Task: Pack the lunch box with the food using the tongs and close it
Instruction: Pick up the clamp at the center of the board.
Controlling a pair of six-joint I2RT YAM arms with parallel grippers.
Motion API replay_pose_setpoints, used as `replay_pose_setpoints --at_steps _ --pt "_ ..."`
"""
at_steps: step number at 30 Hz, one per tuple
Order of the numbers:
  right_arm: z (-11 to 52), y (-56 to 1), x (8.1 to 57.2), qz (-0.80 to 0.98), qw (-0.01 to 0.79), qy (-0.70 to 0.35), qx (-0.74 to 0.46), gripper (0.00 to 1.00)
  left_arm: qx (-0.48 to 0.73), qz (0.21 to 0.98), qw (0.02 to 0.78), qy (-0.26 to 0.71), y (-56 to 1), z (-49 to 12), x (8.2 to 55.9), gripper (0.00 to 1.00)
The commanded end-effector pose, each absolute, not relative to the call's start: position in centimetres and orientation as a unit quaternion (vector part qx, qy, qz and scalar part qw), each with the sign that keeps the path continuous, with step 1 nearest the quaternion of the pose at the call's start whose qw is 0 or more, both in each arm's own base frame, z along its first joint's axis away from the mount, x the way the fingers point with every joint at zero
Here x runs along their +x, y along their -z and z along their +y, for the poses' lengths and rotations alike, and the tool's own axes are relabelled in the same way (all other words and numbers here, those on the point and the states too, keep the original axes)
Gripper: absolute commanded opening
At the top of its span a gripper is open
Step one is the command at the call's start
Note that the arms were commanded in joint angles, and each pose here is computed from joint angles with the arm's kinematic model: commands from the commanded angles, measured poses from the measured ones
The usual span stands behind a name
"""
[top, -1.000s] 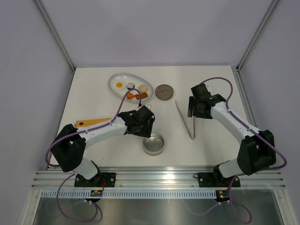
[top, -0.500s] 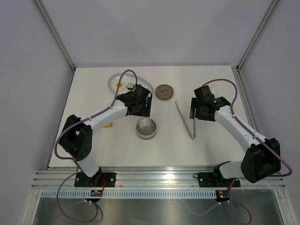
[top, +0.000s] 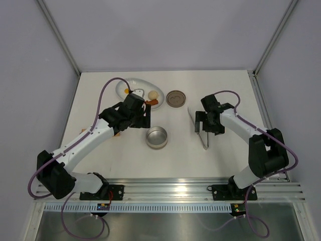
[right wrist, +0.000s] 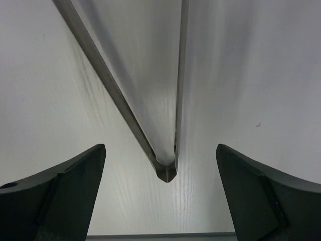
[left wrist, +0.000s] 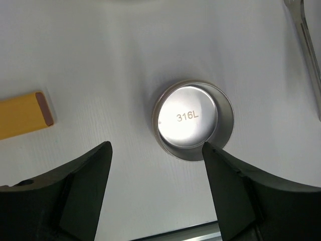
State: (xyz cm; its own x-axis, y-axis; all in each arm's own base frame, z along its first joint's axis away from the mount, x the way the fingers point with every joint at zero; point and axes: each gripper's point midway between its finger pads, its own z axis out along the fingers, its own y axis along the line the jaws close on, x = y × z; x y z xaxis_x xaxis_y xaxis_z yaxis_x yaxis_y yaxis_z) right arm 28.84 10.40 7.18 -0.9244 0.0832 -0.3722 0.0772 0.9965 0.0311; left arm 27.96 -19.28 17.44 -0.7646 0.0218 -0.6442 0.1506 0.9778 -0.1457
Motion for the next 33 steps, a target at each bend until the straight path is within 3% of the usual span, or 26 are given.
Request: replay_pose_setpoints --at_steps 1,12,23,27,33 --pt "11.5 -5.7 29.1 0.984 0.173 -0.030 0.015 0.99 0.045 0.934 0.341 0.093 -18.4 -18.3 26.8 0.77" --pt "12.1 -1.6 31.9 0.985 0.168 -0.013 0.024 0.98 0.037 0.938 0.329 0.103 -18.0 -16.8 24.1 0.79" --pt "12.7 -1.7 34.2 0.979 0.199 -0.002 0.040 0.51 0.029 0.938 0.331 0.096 -18.5 -16.4 24.1 0.80" --pt "12.5 -3.0 33.5 0.978 0.207 -0.007 0.041 0.39 0.027 0.937 0.333 0.096 -18.8 -16.2 24.4 0.82" --pt "12.3 -5.9 32.0 0.978 0.205 -0.017 0.025 0.34 0.046 0.942 0.324 0.067 -18.8 -15.1 25.0 0.85"
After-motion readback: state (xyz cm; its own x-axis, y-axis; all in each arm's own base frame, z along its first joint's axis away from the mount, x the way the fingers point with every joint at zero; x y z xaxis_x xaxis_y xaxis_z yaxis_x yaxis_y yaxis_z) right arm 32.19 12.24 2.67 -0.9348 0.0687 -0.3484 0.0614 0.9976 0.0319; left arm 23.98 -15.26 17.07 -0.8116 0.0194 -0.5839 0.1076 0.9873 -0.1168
